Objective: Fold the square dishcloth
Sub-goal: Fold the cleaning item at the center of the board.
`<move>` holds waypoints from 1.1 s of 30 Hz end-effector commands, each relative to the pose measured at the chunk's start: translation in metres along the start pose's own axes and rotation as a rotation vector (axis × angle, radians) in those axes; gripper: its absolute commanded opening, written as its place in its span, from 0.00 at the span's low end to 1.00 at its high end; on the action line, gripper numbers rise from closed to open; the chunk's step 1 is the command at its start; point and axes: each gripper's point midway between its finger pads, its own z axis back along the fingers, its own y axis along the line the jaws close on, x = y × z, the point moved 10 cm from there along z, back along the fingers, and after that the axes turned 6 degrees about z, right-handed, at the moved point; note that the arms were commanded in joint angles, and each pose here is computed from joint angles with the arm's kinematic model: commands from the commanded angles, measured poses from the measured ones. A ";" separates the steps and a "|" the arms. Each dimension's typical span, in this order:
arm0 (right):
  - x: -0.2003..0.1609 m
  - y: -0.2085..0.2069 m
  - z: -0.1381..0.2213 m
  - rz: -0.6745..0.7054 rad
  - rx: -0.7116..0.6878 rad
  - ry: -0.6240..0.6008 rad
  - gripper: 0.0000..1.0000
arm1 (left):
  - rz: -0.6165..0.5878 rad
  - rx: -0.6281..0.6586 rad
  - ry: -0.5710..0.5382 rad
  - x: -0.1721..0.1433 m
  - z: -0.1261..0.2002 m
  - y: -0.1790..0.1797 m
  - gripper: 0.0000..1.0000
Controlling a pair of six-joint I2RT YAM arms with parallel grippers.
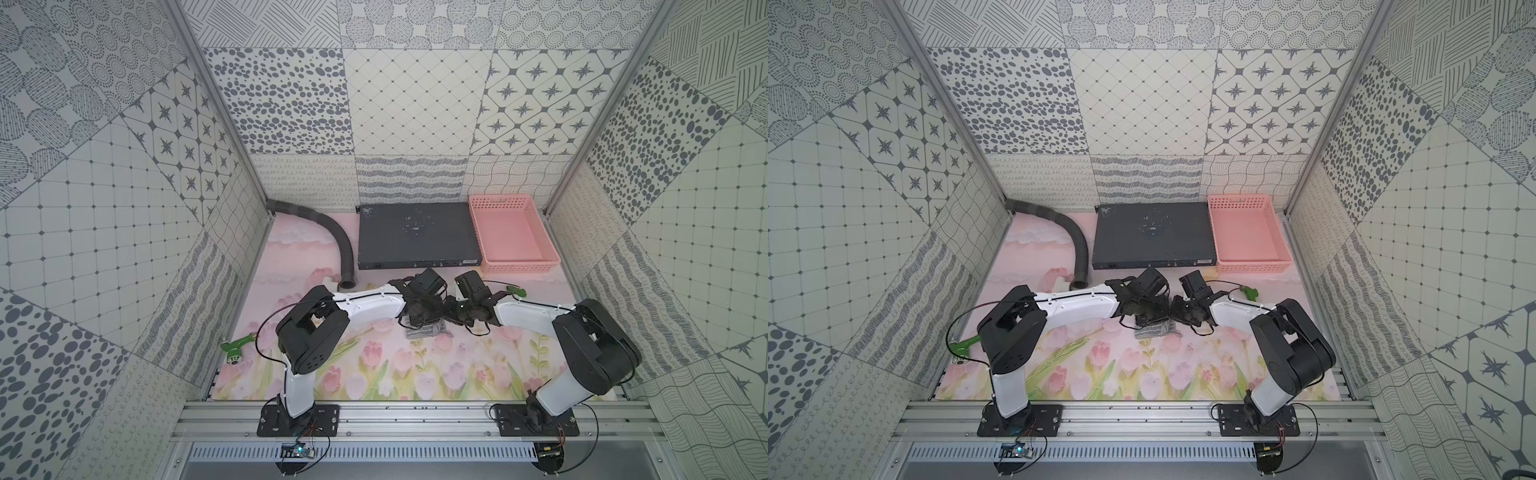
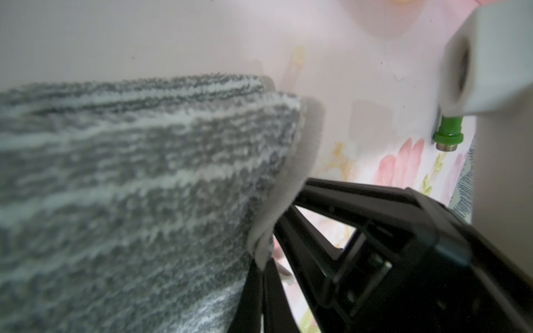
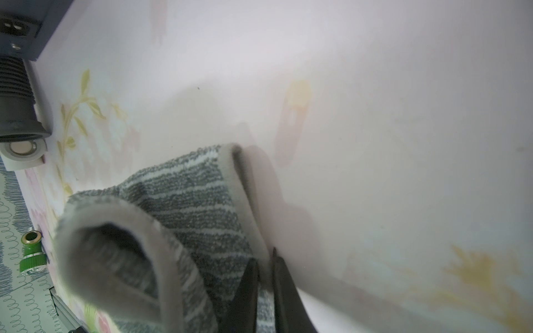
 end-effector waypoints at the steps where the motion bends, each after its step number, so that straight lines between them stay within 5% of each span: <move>1: -0.005 -0.003 -0.004 -0.007 -0.019 0.011 0.15 | 0.012 -0.022 0.006 0.000 -0.005 -0.004 0.00; 10: -0.005 -0.003 0.000 -0.004 -0.017 -0.001 0.15 | 0.040 -0.037 -0.002 0.008 -0.015 -0.007 0.02; 19: -0.002 0.000 0.002 0.005 -0.019 -0.013 0.16 | 0.067 -0.086 0.012 0.010 -0.015 -0.008 0.30; 33: 0.008 0.007 0.028 0.055 -0.078 -0.085 0.21 | 0.026 -0.378 0.057 0.010 0.037 -0.042 0.42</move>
